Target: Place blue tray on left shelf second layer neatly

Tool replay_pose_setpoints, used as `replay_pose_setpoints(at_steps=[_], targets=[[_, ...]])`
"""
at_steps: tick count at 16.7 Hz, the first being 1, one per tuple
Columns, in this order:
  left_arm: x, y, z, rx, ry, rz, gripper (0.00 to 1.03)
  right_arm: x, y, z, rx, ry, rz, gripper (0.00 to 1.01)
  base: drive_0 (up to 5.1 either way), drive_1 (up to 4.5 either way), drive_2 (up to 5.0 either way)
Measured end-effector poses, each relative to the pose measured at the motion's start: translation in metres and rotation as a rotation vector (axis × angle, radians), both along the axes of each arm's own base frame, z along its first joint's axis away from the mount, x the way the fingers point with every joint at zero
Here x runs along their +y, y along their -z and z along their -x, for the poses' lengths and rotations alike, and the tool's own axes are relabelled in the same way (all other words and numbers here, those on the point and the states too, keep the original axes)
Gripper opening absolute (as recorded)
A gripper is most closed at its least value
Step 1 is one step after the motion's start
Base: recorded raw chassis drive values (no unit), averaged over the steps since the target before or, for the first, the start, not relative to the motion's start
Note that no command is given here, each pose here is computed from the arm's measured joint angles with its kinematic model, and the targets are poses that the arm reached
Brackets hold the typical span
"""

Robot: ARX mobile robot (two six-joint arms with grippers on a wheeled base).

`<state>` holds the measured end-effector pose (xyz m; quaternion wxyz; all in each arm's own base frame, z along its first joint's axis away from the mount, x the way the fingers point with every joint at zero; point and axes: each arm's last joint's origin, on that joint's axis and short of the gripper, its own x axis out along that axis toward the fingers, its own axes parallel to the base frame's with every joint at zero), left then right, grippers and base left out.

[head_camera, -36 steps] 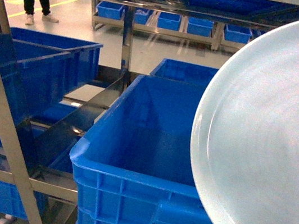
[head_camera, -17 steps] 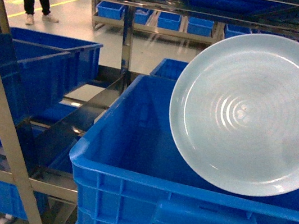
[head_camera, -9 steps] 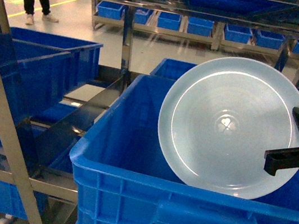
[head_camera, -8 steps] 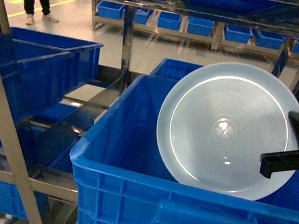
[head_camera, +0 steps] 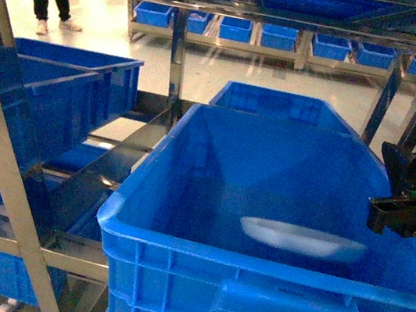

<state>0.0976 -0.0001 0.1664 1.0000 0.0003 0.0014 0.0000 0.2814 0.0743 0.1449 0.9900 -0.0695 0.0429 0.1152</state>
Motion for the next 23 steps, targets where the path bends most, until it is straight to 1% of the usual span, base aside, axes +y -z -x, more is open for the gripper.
replay_pose_setpoints(at_steps=[2,5,6,8,10,11,13,15,16,17,18,19,20,21,22,23], targets=[[0.0,0.0,0.0,0.0,0.0,0.0,0.98,-0.001,-0.008,0.01,-0.012,-0.008,-0.004,0.74,0.0,0.0,0.0],[0.0,0.0,0.0,0.0,0.0,0.0,0.98,-0.003,-0.018,0.026,-0.026,-0.022,-0.009,1.0,0.0,0.0,0.0],[0.0,0.0,0.0,0.0,0.0,0.0,0.98,-0.005,-0.023,0.033,-0.025,-0.025,-0.01,0.98,0.0,0.0,0.0],[0.0,0.0,0.0,0.0,0.0,0.0,0.98,-0.014,-0.034,0.053,-0.03,-0.032,-0.016,0.98,0.0,0.0,0.0],[0.0,0.0,0.0,0.0,0.0,0.0,0.98,-0.029,-0.044,0.074,-0.052,-0.019,-0.022,0.98,0.0,0.0,0.0],[0.0,0.0,0.0,0.0,0.0,0.0,0.98,-0.04,-0.048,0.09,-0.057,-0.006,-0.024,0.98,0.0,0.0,0.0],[0.0,0.0,0.0,0.0,0.0,0.0,0.98,-0.051,-0.049,0.11,-0.049,0.004,-0.024,0.98,0.0,0.0,0.0],[0.0,0.0,0.0,0.0,0.0,0.0,0.98,-0.059,-0.051,0.126,-0.049,0.01,-0.022,0.98,0.0,0.0,0.0],[0.0,0.0,0.0,0.0,0.0,0.0,0.98,-0.062,-0.054,0.144,-0.064,0.02,-0.023,0.98,0.0,0.0,0.0],[0.0,0.0,0.0,0.0,0.0,0.0,0.98,-0.062,-0.053,0.154,-0.066,0.017,-0.024,0.98,0.0,0.0,0.0],[0.0,0.0,0.0,0.0,0.0,0.0,0.98,-0.063,-0.05,0.163,-0.058,0.032,-0.023,0.98,0.0,0.0,0.0],[0.0,0.0,0.0,0.0,0.0,0.0,0.98,-0.063,-0.044,0.171,-0.04,0.046,-0.023,0.98,0.0,0.0,0.0],[0.0,0.0,0.0,0.0,0.0,0.0,0.98,-0.063,-0.038,0.178,-0.027,0.049,-0.021,0.98,0.0,0.0,0.0],[0.0,0.0,0.0,0.0,0.0,0.0,0.98,-0.065,-0.034,0.183,-0.027,0.052,-0.021,0.98,0.0,0.0,0.0],[0.0,0.0,0.0,0.0,0.0,0.0,0.98,-0.069,-0.032,0.184,-0.02,0.093,-0.016,0.98,0.0,0.0,0.0],[0.0,0.0,0.0,0.0,0.0,0.0,0.98,-0.07,-0.032,0.184,-0.018,0.106,-0.015,0.98,0.0,0.0,0.0]])
